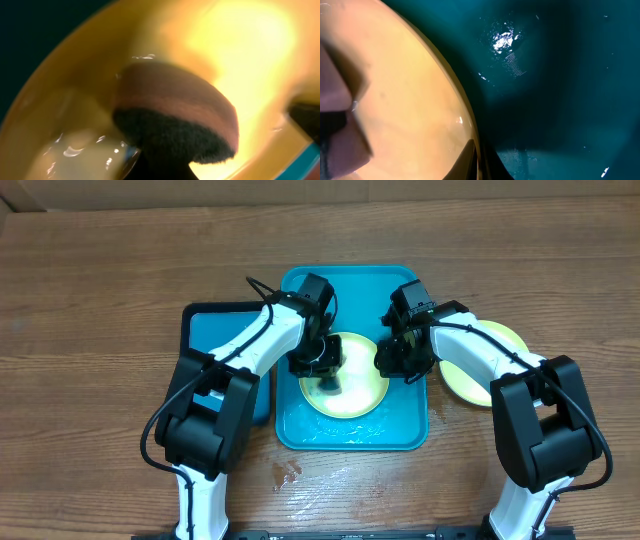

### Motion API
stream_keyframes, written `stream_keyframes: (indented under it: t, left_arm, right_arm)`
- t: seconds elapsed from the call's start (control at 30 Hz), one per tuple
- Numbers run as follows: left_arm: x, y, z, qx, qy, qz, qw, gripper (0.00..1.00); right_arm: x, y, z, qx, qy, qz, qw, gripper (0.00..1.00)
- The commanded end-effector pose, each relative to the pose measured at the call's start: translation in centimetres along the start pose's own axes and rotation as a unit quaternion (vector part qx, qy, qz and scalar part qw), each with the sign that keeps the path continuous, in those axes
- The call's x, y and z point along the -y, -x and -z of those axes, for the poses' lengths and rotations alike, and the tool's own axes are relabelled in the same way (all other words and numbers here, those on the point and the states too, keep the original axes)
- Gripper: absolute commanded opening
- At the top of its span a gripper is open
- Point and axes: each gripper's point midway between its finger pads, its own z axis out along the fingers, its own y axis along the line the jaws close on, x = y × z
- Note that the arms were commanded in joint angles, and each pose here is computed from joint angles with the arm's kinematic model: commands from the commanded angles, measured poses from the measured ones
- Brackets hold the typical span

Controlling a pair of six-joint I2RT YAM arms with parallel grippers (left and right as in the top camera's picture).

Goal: Clean dirty plates on tray and stack at the side
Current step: 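Scrub the last yellow plate with the sponge in the left gripper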

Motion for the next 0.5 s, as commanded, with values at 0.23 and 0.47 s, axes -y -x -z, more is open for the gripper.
stream_keyframes:
  t: [0.23, 0.47]
  left_arm:
    - [-7.8, 2.3, 3.7, 0.059, 0.246, -0.003, 0.967, 0.04]
    - [0.1, 1.9, 1.0, 0.027, 0.04, -0.019, 0.999, 0.04]
  right_arm:
    - [0.9, -1.1, -1.6, -0.025, -0.018, -0.002, 1.0, 0.04]
    - [0.8, -1.1, -1.6, -0.026, -0.016, 0.001, 1.0, 0.04]
